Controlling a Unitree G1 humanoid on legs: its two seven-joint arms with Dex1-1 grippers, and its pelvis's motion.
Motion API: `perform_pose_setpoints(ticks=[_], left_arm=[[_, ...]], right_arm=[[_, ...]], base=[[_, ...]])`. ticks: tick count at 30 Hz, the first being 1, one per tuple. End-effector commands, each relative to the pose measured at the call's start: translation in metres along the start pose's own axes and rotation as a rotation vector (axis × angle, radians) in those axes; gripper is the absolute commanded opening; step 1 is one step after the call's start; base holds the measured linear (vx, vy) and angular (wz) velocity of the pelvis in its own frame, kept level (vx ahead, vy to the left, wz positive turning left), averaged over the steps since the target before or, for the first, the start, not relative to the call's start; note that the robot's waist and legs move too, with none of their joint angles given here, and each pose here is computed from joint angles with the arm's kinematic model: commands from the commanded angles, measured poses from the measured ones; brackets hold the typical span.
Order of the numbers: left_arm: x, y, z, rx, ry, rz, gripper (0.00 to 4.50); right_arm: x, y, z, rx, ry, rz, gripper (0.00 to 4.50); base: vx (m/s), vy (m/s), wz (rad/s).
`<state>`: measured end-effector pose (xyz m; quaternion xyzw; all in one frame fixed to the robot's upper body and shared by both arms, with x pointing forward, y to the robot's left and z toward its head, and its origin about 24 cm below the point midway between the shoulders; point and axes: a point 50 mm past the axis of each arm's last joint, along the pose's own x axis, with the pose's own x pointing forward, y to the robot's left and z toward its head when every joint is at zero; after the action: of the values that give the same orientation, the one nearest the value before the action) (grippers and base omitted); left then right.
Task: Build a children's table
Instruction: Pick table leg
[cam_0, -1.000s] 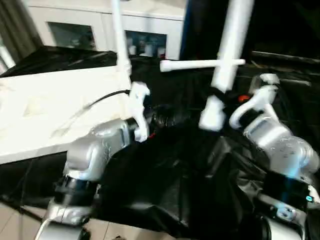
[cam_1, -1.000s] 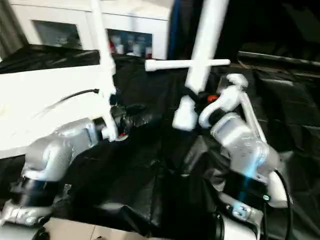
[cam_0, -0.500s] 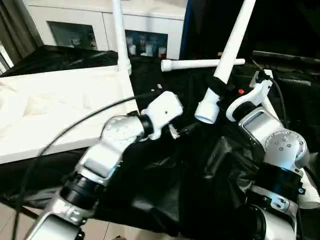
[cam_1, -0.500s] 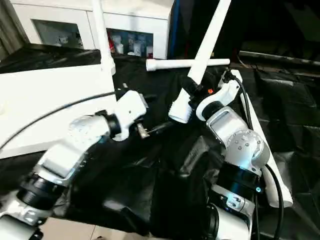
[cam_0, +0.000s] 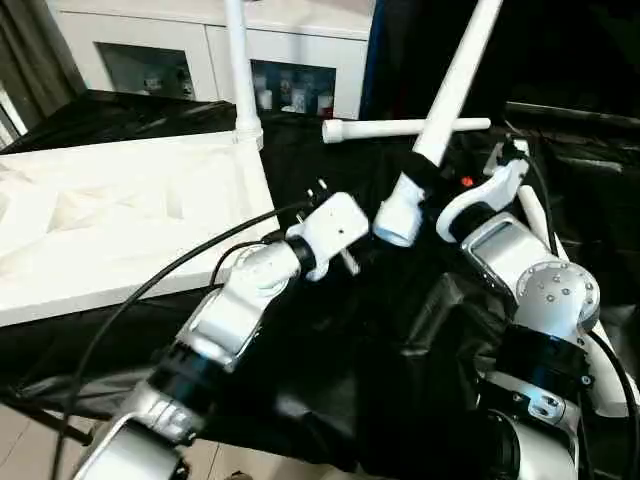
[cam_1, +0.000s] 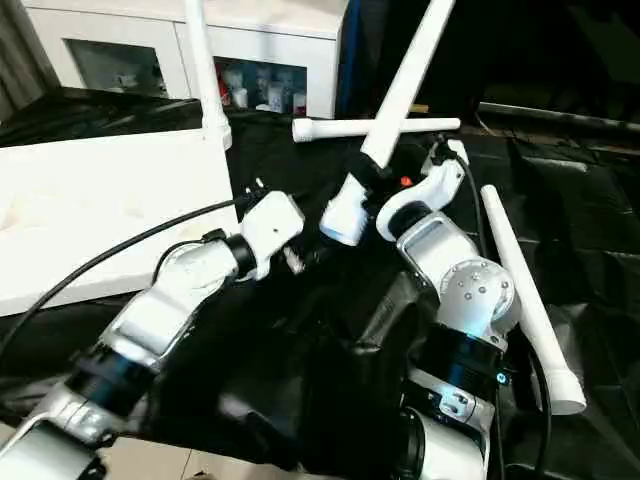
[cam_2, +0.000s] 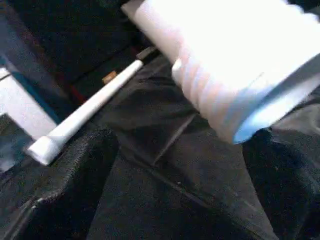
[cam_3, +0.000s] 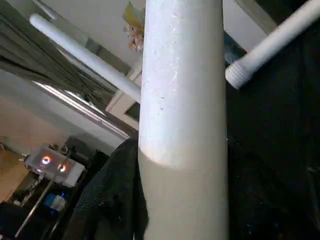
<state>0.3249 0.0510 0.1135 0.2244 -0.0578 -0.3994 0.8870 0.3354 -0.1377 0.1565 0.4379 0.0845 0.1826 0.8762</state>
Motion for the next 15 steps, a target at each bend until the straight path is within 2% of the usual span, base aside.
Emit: perform_pose_setpoints(ticks=[1,3,5,7,15], left_arm=[[0.0,0.015,0.011,0.001,-0.058,0.088,3.94],[0.0,0.017,0.015,-0.009,-0.094,0.102,3.72],[-0.001,0.015,0.018,-0.019,-0.12,0.091,3.71],[-0.001,0.013,0.02,-0.038,-0.145,0.076,3.36],[-0.011,-0.001,0.024,-0.046,-0.234,-0.064,3.26]], right_arm=[[0.003,0.009,-0.003,-0.004,0.027,0.033,1.89],[0.003,0.009,-0.003,-0.007,0.03,0.028,1.89],[0.003,0.008,-0.003,-0.008,0.032,0.025,1.89],[0.003,0.008,-0.003,-0.009,0.033,0.022,1.89],[0.004,0.003,0.001,-0.013,0.025,0.002,1.89]], base=[[0.0,0.0,0.0],[0.0,0.0,0.0],[0.0,0.0,0.0],[0.0,0.0,0.0],[0.0,0.0,0.0]])
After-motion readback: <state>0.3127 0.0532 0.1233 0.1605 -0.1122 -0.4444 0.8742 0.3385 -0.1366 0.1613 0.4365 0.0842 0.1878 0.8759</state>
